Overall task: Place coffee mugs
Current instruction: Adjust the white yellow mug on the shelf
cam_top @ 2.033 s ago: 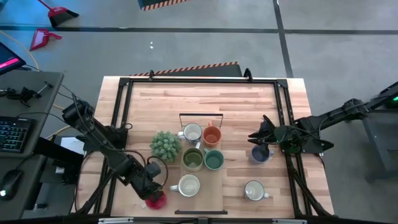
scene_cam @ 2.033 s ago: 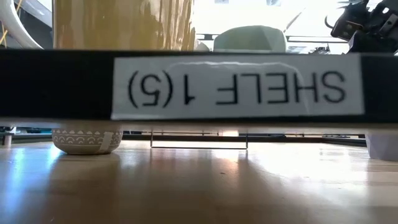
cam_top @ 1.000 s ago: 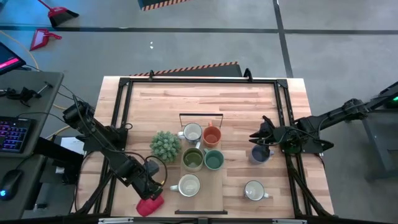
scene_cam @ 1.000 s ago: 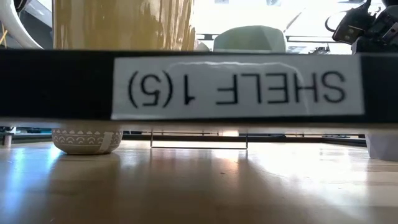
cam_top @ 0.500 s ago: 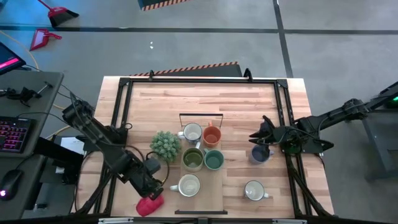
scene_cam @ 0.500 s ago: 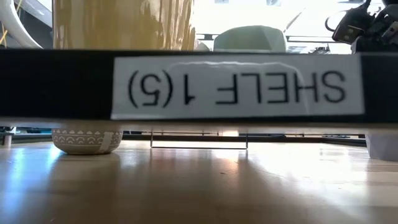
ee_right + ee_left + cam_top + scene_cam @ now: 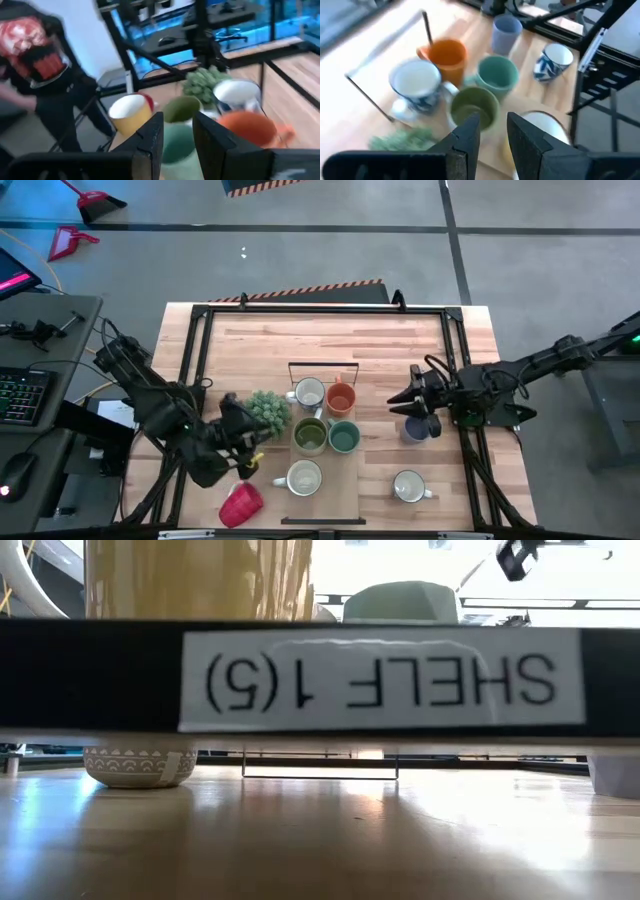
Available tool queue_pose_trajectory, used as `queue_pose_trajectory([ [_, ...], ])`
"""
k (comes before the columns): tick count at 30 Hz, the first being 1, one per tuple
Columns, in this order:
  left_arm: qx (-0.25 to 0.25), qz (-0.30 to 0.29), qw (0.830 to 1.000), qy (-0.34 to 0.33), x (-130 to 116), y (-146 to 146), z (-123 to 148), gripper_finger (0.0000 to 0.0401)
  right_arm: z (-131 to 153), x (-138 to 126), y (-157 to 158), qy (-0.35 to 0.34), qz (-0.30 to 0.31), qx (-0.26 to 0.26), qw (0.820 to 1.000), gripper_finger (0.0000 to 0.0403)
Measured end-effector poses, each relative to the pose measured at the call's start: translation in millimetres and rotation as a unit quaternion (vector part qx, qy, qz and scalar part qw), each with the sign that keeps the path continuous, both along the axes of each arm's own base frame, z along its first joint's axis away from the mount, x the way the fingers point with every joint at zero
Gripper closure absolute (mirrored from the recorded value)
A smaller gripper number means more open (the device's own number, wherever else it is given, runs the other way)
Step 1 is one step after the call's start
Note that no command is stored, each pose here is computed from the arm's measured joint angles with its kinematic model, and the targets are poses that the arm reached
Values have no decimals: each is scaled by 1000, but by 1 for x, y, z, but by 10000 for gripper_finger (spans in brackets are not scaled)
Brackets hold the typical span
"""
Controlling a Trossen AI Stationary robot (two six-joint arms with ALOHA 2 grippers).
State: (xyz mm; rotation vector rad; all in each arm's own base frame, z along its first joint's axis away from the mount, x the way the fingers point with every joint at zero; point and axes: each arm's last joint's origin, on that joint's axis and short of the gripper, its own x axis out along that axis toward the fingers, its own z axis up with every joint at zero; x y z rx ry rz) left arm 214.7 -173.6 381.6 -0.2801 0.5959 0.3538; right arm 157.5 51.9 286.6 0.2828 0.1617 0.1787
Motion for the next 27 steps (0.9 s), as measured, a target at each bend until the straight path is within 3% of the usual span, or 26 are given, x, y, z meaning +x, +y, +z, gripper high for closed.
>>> queue_pose_trajectory([
  [6, 73, 16, 997, 6, -15, 28, 13, 314, 59, 48, 20, 59, 56, -73, 994, 316],
  [12, 125, 27, 992, 12, -36, 52, 24, 314, 83, 104, 40, 149, 63, -107, 981, 316],
  [18, 139, 34, 990, -5, -66, 72, 25, 314, 102, 152, 66, 133, 80, -135, 979, 316],
  [27, 94, 10, 993, -65, -94, 85, -8, 314, 99, 213, 98, 138, 92, -166, 972, 316],
])
